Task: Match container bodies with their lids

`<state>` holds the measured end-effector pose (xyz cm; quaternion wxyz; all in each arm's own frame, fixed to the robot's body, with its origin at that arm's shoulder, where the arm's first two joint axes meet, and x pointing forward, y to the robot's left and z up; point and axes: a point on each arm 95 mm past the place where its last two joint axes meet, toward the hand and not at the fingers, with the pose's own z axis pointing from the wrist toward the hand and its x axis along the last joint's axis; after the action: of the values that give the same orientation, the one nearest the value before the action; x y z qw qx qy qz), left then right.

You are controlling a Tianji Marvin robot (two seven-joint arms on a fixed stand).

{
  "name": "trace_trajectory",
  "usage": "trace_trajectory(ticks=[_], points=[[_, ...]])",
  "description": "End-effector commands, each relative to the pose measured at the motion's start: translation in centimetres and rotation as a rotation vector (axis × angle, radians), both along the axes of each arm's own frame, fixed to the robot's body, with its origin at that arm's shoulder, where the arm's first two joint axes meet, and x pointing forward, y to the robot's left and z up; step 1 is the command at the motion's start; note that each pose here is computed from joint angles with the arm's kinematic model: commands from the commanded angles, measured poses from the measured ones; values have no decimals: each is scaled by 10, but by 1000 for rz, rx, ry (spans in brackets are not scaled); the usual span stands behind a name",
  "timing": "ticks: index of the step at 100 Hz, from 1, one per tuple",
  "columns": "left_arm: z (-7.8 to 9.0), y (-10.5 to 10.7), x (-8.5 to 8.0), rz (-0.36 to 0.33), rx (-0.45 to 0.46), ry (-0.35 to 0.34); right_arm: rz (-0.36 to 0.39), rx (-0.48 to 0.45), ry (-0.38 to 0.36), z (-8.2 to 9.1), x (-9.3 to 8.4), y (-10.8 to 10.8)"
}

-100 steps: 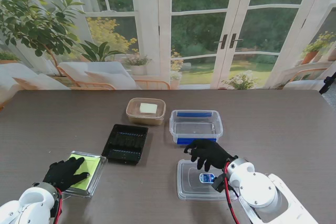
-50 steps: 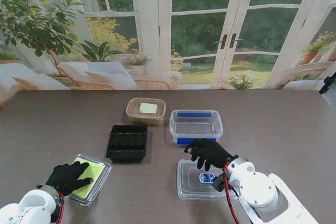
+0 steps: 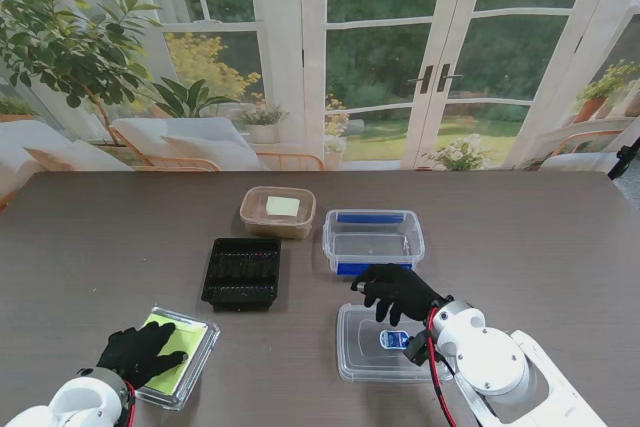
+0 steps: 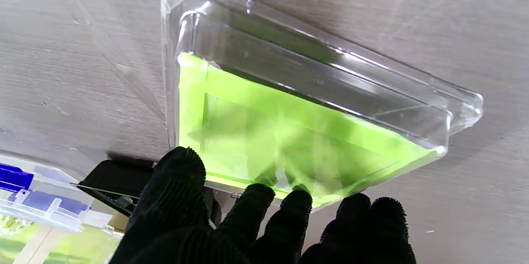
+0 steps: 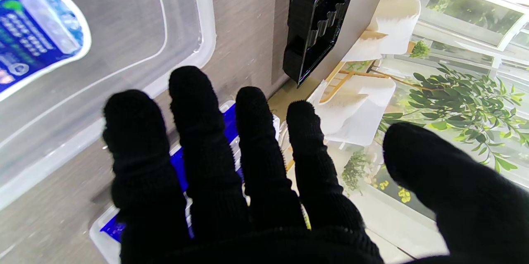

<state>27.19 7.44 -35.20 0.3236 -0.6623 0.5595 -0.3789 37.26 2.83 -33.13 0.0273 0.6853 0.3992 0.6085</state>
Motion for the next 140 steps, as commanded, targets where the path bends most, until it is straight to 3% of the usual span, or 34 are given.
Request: trace_trajectory(ticks=[1,28,70,89,105,122,140], points=[[-7,-10,-8,-5,-18,45,17,3,9,-1,-3,3],[7,-29,0,15,-63,24,16,4,10,-1,-3,3],[27,-45,5,-9,-79,19,18,5,11,0,-2,2],[41,-31,-1,0,-49,-55,19,5,11,0,-3,2],[48,-9,-11,76,-30,-106,20,6,10,0,-3,3],[40,10,-17,187,-59,-101,23,6,12,0,-4,3],[21,19,-22,240,-57,-48,22,7,12,0,-4,3]])
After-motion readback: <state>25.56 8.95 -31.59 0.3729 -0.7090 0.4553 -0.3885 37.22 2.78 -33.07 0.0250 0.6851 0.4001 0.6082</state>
